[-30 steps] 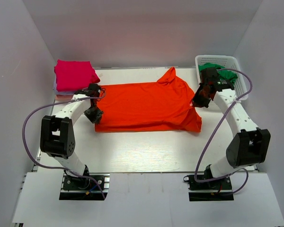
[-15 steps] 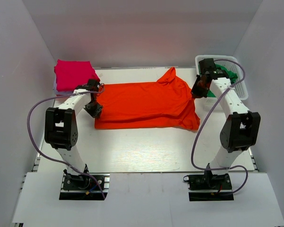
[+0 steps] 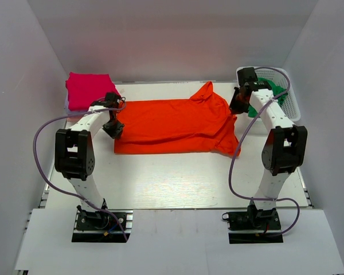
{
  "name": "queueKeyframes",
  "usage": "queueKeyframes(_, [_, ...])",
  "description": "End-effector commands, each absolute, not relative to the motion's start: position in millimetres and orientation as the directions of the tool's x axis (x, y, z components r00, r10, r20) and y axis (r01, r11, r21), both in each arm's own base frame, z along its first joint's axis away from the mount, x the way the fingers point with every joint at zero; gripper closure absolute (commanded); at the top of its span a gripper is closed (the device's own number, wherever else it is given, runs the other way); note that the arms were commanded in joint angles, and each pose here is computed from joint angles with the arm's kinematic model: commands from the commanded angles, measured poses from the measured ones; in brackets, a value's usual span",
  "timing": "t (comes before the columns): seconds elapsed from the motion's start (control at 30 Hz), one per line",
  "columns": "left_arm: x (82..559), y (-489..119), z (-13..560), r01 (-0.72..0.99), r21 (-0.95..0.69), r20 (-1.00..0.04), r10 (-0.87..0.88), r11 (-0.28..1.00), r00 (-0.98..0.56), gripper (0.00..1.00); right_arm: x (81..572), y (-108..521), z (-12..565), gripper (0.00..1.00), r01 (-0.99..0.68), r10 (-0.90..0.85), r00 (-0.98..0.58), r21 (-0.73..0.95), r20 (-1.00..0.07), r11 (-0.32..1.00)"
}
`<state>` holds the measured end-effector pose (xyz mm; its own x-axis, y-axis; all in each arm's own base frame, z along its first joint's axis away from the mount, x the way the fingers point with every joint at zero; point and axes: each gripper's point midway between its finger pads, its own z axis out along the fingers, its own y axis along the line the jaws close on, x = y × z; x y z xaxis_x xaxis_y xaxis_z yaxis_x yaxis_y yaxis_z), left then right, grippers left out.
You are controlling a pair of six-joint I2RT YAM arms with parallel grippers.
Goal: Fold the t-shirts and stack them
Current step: Fold the flattened tshirt in 1/3 of the way
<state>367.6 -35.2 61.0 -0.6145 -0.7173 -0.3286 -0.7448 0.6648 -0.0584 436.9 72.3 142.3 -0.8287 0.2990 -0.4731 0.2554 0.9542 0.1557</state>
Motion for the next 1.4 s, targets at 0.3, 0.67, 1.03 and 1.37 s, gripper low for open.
queueKeyframes(0.3, [380, -30, 68, -0.764, -0.093, -0.356, -0.738, 0.638, -0.573, 1.0, 469, 69, 177, 1.0, 0.179, 0.237, -0.757, 0.156, -0.609, 0.971])
queueKeyframes(0.67, [387, -29, 52, -0.772, -0.063, -0.328, -0.743, 0.633, -0.583, 0.88, 507, 87, 161, 1.0, -0.052, 0.036, -0.752, 0.114, -0.659, 0.992])
queueKeyframes(1.03, [395, -22, 85, -0.779, -0.101, -0.394, -0.744, 0.618, -0.539, 0.0, 526, 114, 168, 0.32, -0.188, -0.026, -0.754, 0.178, -0.657, 0.966])
queueKeyframes(1.37, [377, -41, 124, -0.658, -0.243, -0.436, -0.686, 0.713, -0.582, 0.0, 424, 126, 161, 0.12, -0.142, 0.09, -0.802, 0.336, -0.59, 0.931])
